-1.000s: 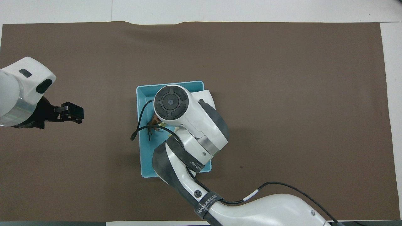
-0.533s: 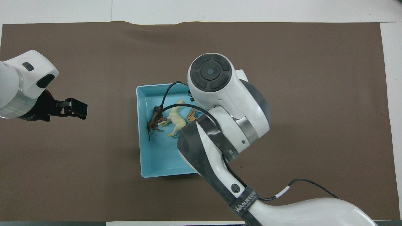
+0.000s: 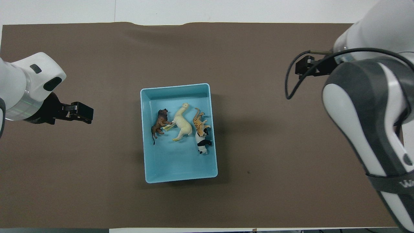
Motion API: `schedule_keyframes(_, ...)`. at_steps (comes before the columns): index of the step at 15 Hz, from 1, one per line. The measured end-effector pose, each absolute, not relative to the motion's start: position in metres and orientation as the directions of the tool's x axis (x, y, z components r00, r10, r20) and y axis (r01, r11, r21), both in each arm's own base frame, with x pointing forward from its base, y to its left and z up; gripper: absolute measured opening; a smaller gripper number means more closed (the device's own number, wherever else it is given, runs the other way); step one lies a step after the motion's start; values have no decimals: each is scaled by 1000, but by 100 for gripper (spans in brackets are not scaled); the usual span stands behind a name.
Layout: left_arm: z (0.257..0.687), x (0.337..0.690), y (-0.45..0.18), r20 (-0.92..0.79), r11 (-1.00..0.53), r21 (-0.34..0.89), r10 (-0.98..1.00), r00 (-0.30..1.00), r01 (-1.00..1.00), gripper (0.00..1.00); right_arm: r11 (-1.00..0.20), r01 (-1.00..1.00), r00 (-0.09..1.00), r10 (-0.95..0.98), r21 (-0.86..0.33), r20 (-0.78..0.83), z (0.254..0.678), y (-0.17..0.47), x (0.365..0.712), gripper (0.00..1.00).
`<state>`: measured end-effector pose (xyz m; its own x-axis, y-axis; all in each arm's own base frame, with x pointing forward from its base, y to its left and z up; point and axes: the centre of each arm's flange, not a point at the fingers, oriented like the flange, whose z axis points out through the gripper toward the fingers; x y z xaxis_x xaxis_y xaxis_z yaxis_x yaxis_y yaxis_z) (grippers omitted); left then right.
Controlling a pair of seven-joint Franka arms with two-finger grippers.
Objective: Put all toys into storage box
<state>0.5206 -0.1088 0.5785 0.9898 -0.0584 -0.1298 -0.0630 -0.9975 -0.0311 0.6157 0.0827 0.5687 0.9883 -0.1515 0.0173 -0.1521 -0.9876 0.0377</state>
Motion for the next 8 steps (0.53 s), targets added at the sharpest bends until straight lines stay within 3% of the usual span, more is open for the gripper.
schedule_keyframes(4,580,521,-109,-128,-997,-28,-71,989,-76,100,-997,-67,997,-66,35,36,599,-17,601,100)
schedule_keyframes(8,585,522,-108,-116,-997,-26,-73,991,-76,100,-996,-86,996,-86,34,-10,625,-44,570,100)
